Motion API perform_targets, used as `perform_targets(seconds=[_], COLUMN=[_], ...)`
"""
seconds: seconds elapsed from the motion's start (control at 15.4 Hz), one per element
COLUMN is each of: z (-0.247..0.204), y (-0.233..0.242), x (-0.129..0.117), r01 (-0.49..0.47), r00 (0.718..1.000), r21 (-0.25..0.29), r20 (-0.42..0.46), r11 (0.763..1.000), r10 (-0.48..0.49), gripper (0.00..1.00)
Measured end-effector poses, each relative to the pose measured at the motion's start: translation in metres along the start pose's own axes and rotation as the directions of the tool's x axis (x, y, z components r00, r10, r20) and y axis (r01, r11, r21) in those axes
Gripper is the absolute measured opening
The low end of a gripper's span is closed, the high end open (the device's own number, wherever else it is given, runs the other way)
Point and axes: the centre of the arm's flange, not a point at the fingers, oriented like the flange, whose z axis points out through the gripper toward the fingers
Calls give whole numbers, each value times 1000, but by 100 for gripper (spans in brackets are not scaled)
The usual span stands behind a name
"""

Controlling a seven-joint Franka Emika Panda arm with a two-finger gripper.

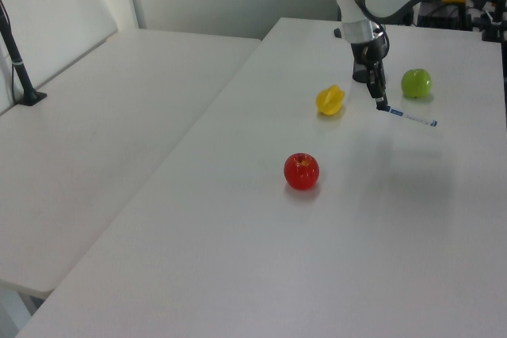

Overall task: Take marker pen
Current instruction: 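Carry the marker away from the cup and lower it to the table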

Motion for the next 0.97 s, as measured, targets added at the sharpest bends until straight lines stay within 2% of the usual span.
perform_targets(seconds=[0.45, 0.97], z=[51, 71], y=[-12, -23], x=[-8, 0], r01=[-4, -40], r00=[995, 996], r21=[17, 2], r20=[104, 84], r11=[1000, 999], r10=[3, 40], gripper=[18, 18])
